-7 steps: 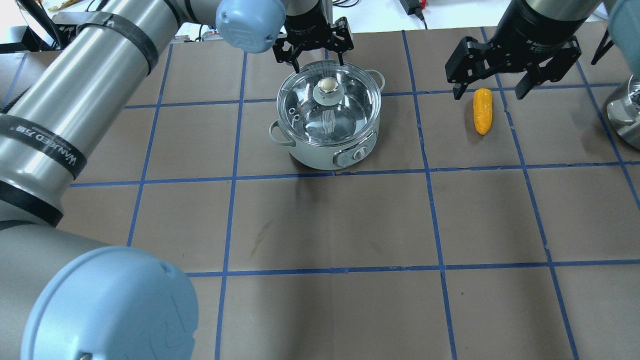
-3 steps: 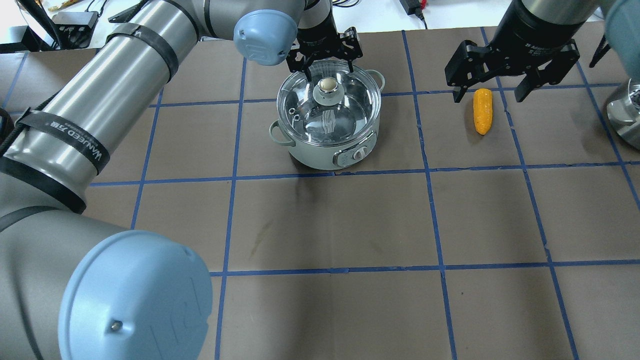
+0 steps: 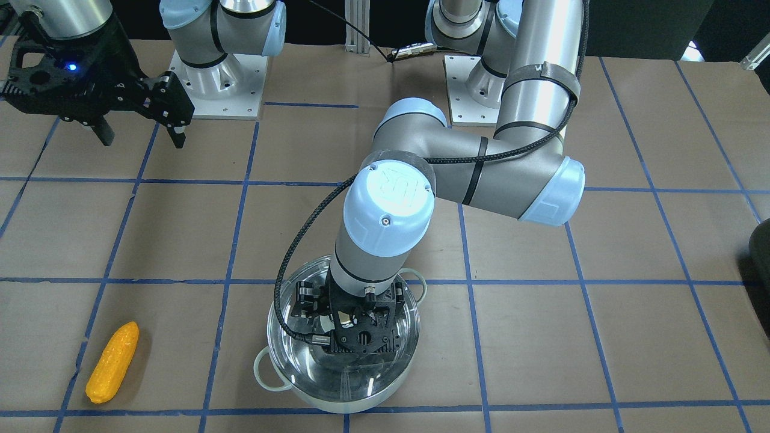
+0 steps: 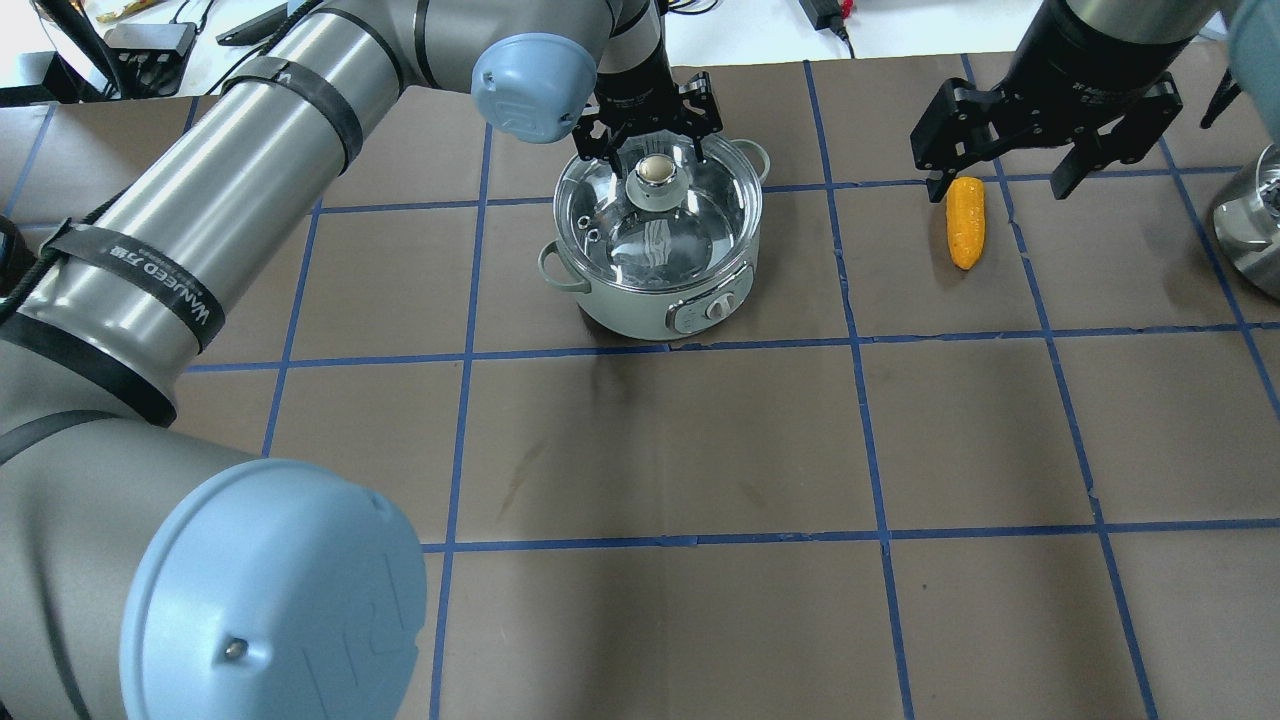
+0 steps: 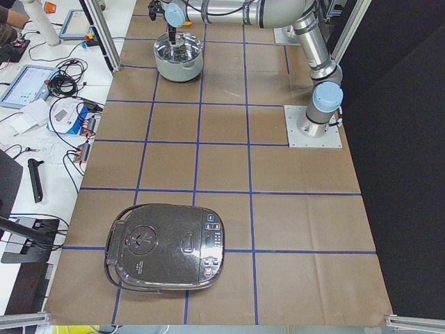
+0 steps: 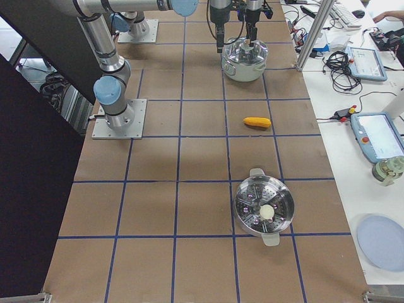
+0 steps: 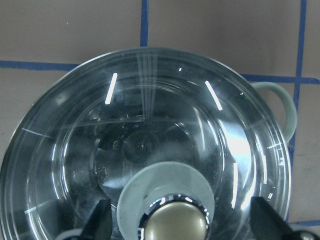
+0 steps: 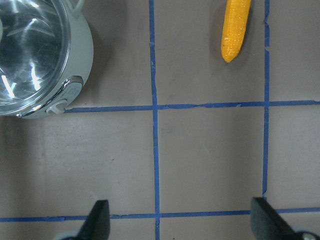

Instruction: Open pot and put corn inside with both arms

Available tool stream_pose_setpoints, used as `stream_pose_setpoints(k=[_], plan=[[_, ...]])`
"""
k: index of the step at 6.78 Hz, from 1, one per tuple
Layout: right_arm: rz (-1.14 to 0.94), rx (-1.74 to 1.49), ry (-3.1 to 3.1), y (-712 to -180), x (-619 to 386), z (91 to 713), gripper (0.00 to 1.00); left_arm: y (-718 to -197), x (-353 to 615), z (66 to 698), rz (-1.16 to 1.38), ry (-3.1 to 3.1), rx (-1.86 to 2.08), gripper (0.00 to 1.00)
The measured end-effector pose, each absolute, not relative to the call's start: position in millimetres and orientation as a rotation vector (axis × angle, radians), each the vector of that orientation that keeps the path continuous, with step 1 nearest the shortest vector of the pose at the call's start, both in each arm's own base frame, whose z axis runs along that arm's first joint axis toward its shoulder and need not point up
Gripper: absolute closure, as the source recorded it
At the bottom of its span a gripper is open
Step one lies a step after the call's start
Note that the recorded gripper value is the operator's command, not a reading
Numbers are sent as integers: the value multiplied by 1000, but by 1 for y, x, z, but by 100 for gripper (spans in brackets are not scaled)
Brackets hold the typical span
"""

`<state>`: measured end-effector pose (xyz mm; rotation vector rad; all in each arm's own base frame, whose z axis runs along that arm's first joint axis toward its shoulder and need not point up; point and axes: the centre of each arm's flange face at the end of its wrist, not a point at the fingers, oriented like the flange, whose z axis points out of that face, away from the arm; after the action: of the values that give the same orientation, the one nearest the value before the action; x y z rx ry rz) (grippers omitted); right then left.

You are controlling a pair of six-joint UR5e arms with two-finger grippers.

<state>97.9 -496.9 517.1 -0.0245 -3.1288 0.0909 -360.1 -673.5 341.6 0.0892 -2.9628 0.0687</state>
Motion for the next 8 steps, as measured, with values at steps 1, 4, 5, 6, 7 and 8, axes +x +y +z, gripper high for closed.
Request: stream_pose_setpoints(k=[1, 4, 5, 6, 7, 8], plan=[[49, -29, -3124, -516, 79, 499, 8, -672, -360, 338, 60, -2964, 90, 84], [7, -153, -3119, -620, -4, 376, 6, -671, -360, 342, 68, -2960, 81, 87], [23, -191, -3121, -653, -29, 319, 6, -670, -359, 347, 78, -2957, 78, 87], [54, -208, -3127, -677, -42, 268, 6, -669, -355, 364, 100, -2954, 78, 87], [93, -213, -3128, -692, -47, 231, 11, -665, -341, 398, 124, -2953, 64, 87], [122, -216, -3137, -699, -49, 209, 21, -661, -313, 434, 136, -2976, 22, 87]])
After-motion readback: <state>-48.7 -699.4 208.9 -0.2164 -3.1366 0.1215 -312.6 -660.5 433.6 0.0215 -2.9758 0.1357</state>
